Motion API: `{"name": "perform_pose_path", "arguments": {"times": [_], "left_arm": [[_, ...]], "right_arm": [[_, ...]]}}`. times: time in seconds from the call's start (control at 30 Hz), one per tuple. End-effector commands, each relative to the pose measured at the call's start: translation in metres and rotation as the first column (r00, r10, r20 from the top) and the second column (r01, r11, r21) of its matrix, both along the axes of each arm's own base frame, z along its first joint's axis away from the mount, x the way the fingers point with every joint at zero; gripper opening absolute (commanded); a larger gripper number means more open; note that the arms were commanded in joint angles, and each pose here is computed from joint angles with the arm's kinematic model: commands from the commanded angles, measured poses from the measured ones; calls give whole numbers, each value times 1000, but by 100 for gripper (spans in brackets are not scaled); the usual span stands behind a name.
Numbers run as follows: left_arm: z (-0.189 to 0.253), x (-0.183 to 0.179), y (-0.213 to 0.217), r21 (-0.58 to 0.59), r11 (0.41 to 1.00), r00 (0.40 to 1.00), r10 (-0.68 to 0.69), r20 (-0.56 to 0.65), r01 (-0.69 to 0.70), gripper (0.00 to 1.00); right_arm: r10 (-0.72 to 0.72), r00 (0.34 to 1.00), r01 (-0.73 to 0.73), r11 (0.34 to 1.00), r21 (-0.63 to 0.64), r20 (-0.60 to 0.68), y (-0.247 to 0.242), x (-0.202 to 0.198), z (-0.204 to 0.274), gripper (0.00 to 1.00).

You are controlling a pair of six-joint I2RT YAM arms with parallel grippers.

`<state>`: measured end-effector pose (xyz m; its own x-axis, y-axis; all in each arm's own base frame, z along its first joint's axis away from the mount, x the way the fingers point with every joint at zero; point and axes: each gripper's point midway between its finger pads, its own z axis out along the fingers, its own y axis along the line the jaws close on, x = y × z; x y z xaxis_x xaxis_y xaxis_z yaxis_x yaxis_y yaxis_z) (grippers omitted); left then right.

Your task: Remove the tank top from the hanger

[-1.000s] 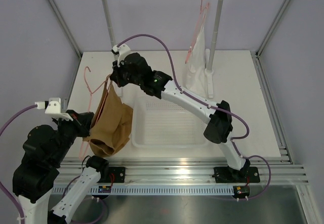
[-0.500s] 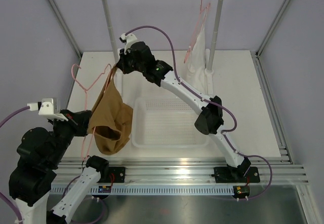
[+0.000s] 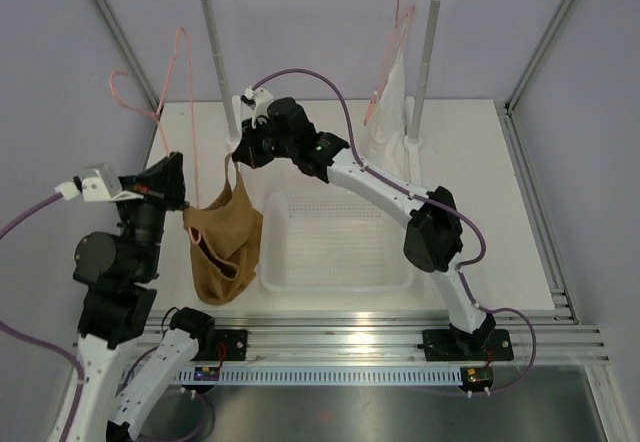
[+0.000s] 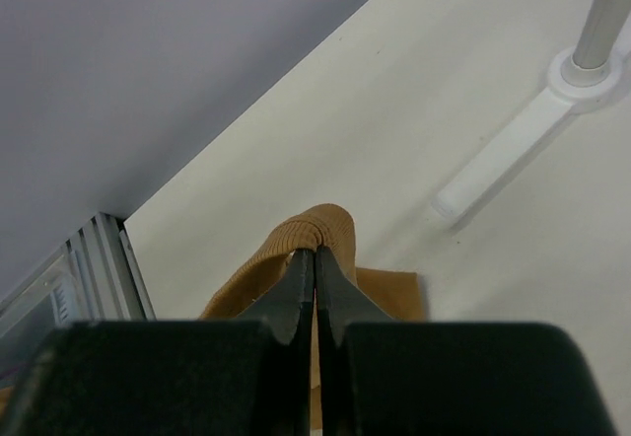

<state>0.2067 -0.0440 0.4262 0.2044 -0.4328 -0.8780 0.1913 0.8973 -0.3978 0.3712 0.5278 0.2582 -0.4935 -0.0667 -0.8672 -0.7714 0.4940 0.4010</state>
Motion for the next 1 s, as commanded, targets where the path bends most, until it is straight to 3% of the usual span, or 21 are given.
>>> {"name": "perform_pose_path", "arguments": {"times": [0.0,0.07,0.17,0.4,0.47,0.53,0.57,0.6,0.67,0.7,0.73,0.83,0.97], "left_arm": [[89,16,0,40,996,929,65,365,-85,0],[103,24,4,49,988,901,111,420,-145,0],[104,50,4,112,971,912,155,380,-212,0],[138,48,33,86,930,882,305,359,-357,0],[122,54,26,150,938,928,269,258,-314,0],[131,47,18,131,964,958,203,201,-231,0],[109,48,15,171,966,980,182,86,-194,0],[102,46,13,150,974,985,167,35,-170,0],[86,37,12,177,976,988,141,-59,-129,0],[79,36,10,175,978,987,129,-92,-111,0],[75,33,9,182,979,986,119,-117,-97,0],[55,24,0,228,974,970,63,-236,-7,0],[53,22,-18,228,968,954,-29,-298,101,0]], "right_arm": [[106,982,-124,986,112,154,6,-44,80,0],[120,980,-133,989,70,161,13,-62,66,0],[73,985,-85,994,73,155,10,-66,61,0],[20,992,-28,998,57,128,11,-57,44,0],[33,992,-42,997,68,119,14,-59,45,0],[47,994,-51,998,42,97,21,-60,31,0],[53,995,-55,998,19,79,23,-60,20,9],[60,995,-61,998,13,74,24,-62,17,24],[57,996,-58,998,21,68,22,-66,16,39],[43,997,-45,999,27,70,19,-65,18,61],[27,997,-28,999,20,67,14,-65,14,74],[-36,992,32,999,35,117,-3,-62,43,87],[-194,964,191,981,31,180,-48,-53,79,90]]}}
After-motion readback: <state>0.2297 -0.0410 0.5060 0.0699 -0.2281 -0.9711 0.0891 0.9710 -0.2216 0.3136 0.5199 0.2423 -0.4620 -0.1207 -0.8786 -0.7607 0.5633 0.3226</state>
